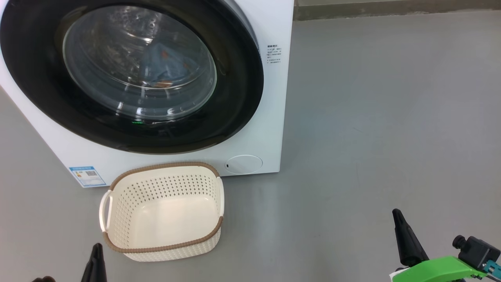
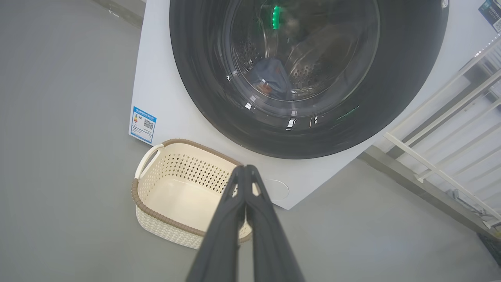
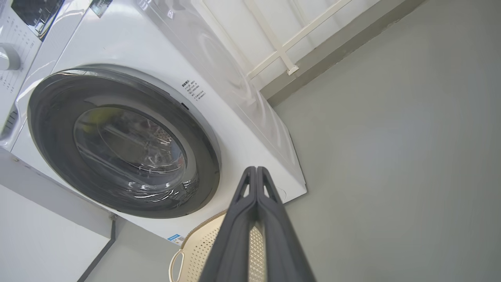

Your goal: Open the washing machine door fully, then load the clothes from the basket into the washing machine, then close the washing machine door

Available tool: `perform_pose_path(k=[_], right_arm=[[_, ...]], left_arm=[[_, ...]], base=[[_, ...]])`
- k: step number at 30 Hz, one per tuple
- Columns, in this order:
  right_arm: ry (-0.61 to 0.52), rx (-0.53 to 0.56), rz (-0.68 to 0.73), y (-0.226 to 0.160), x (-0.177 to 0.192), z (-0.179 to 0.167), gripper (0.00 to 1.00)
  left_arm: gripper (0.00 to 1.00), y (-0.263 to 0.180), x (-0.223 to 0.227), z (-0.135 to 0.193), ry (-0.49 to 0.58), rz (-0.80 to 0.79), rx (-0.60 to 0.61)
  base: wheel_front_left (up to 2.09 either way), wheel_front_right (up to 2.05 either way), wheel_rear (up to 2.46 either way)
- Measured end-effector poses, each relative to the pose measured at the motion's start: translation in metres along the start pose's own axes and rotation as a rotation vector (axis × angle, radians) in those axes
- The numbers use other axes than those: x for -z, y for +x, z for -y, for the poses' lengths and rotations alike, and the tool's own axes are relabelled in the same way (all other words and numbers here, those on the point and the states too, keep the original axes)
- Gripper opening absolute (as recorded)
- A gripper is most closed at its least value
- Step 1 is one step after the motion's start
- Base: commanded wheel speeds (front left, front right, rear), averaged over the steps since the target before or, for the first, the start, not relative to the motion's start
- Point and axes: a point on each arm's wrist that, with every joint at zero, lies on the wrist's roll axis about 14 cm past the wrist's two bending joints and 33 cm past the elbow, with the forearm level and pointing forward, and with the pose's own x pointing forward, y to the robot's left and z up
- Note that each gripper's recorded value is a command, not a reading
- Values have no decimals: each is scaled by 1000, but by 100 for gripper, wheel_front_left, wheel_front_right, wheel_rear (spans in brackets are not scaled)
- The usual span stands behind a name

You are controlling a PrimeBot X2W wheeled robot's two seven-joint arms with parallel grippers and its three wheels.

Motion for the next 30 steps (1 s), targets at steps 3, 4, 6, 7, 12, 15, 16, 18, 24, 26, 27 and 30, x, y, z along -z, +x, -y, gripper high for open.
perform_pose_path(k=[3,4,6,7,12,15,16,18,24,26,27,30], right_arm=[[32,5,0,1,-1,1,0],[38,7,-2,1,-1,1,0],[62,12,-2,0,-1,2,0],[77,15,-3,0,-1,3,0],[122,29,-5,0,-2,7,0],[155,37,-6,0,-2,9,0],[162,39,-7,0,-2,9,0],[183,42,-8,0,-2,10,0],[245,46,-7,2,-4,10,0],[272,47,-3,3,-5,10,0],[280,46,-5,3,-5,10,0],[307,50,-7,3,-5,11,0]], left_arm=[[0,1,0,0,-37,-3,-2],[0,3,0,1,-49,-6,-1],[0,5,-2,3,-69,0,3],[0,5,-2,3,-82,-3,3],[0,5,1,2,-136,-14,-4],[0,6,2,2,-173,-21,-6],[0,6,2,2,-183,-24,-6],[0,8,1,3,-207,-21,-5],[0,10,2,5,-276,-29,-5],[0,10,3,5,-299,-35,-6],[0,11,3,5,-309,-34,-6],[0,12,3,6,-346,-37,-4]], base=[[0,0,0],[0,0,0],[0,0,0],[0,0,0],[0,0,0],[0,0,0],[0,0,0],[0,0,0],[0,0,0],[0,0,0],[0,0,0],[0,0,0]])
